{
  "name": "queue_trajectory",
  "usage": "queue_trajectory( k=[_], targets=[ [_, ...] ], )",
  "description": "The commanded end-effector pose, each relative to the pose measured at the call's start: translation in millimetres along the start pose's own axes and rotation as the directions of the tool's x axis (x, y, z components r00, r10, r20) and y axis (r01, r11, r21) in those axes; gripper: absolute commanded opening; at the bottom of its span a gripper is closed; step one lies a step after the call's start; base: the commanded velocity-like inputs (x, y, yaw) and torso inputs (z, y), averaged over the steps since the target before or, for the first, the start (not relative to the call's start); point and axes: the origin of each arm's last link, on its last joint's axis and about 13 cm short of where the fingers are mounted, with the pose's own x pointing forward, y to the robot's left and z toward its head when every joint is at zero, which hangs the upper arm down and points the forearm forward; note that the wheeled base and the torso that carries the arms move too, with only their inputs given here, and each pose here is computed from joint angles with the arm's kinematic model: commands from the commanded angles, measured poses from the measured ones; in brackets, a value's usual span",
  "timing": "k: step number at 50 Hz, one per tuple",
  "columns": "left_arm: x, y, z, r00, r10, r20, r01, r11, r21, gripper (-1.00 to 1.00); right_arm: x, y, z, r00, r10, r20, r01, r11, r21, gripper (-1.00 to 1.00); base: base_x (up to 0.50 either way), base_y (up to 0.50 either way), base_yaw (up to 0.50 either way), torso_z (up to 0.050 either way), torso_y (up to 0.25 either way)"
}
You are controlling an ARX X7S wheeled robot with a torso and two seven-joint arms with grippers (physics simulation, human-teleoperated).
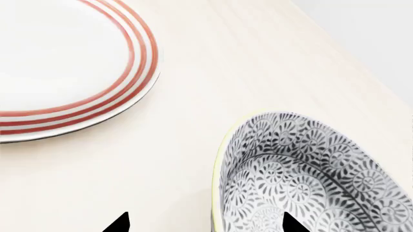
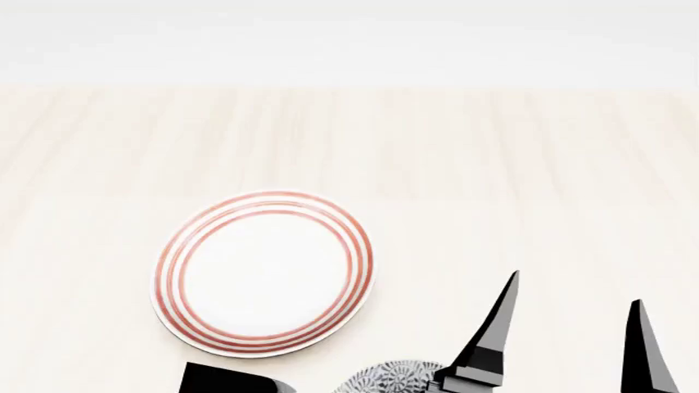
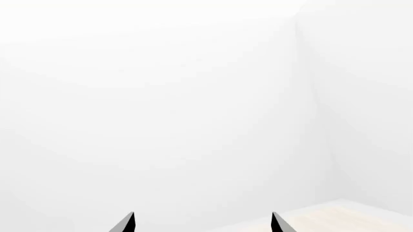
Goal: Put the bowl on the plate.
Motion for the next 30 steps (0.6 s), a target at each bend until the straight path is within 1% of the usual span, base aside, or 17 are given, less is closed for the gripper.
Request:
queue_trajectory(
  k=[1, 7, 8, 17, 25, 30],
  targets=[
    [5.4, 2.3, -9.1, 0.998, 0.011, -0.059, -0.011, 1.0, -0.003, 1.0, 0.6, -0.4, 0.5, 1.0, 0.004, 0.007, -0.004, 1.0, -0.009, 1.0, 0.0, 0.0, 0.0, 0.0, 0.0],
    [5.9, 2.6, -12.0, 0.997, 0.001, -0.073, -0.001, 1.0, -0.001, 1.0, 0.8, -0.5, 0.6, 1.0, 0.002, 0.005, -0.002, 1.0, -0.008, 1.0, 0.0, 0.0, 0.0, 0.0, 0.0],
    [5.8, 2.6, -12.0, 0.997, 0.002, -0.077, -0.002, 1.0, -0.004, -1.0, 0.9, -0.4, 0.4, 1.0, 0.002, 0.004, -0.002, 1.0, -0.008, 1.0, 0.0, 0.0, 0.0, 0.0, 0.0],
    [6.7, 3.5, -13.3, 0.996, 0.004, -0.088, -0.004, 1.0, -0.007, -1.0, 0.4, -0.5, -1.1, 1.0, 0.004, -0.001, -0.004, 1.0, -0.01, 1.0, 0.0, 0.0, 0.0, -0.002, 0.0],
    [6.3, 3.7, -12.4, 0.997, 0.01, -0.078, -0.009, 1.0, 0.013, -1.0, 0.3, -0.2, -1.2, 1.0, 0.007, -0.003, -0.007, 1.0, -0.009, 1.0, 0.0, 0.0, 0.0, -0.001, 0.0],
    [5.9, 4.6, -9.6, 0.998, 0.01, -0.059, -0.007, 0.999, 0.042, -1.0, -0.2, 0.3, -1.1, 1.0, 0.011, -0.002, -0.011, 1.0, -0.007, 1.0, 0.0, 0.0, 0.0, 0.0, 0.0]
  ],
)
